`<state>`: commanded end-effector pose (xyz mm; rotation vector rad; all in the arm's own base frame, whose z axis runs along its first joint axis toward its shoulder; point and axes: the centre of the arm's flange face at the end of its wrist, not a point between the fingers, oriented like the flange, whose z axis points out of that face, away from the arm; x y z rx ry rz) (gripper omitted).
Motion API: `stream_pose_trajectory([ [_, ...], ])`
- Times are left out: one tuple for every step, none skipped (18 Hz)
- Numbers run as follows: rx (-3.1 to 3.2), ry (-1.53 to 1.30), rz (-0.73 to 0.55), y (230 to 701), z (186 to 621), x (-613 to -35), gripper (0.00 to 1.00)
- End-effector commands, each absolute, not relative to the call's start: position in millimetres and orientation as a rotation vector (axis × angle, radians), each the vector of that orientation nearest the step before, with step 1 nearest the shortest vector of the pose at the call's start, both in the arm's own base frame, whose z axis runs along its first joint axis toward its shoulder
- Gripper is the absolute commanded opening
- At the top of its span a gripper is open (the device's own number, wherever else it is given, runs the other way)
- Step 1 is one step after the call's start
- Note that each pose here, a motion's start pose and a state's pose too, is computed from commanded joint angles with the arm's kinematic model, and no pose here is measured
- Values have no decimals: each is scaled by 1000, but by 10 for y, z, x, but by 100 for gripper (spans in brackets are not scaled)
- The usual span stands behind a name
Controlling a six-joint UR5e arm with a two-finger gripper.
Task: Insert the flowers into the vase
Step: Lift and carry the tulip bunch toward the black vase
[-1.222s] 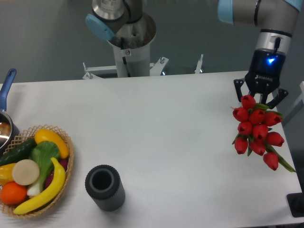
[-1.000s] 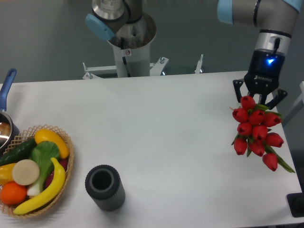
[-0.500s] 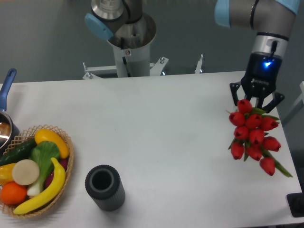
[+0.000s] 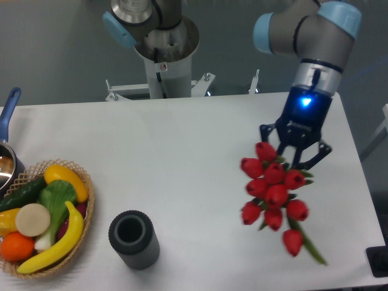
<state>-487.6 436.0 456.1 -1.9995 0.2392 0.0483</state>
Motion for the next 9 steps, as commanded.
stream_pose_trajectory([
  [-1955,254,19,4374,4599,-4844,31],
  [-1915,268,-8,4392,4634,-4809,31],
  [-1880,277,-39,4405,4638,-4770,31],
  [-1840,282,-75,4408,4626,-4731,31],
  [-1791,287,-117,4402,4616,-4692,31],
  [-1739,291,-161,4392,4604,-4651,31],
  [-1695,292,-196,4372,4586,-4622,31],
  [-1657,291,-226,4349,4554,-4598,31],
  [-1625,293,-246,4325,4540,-4577,31],
])
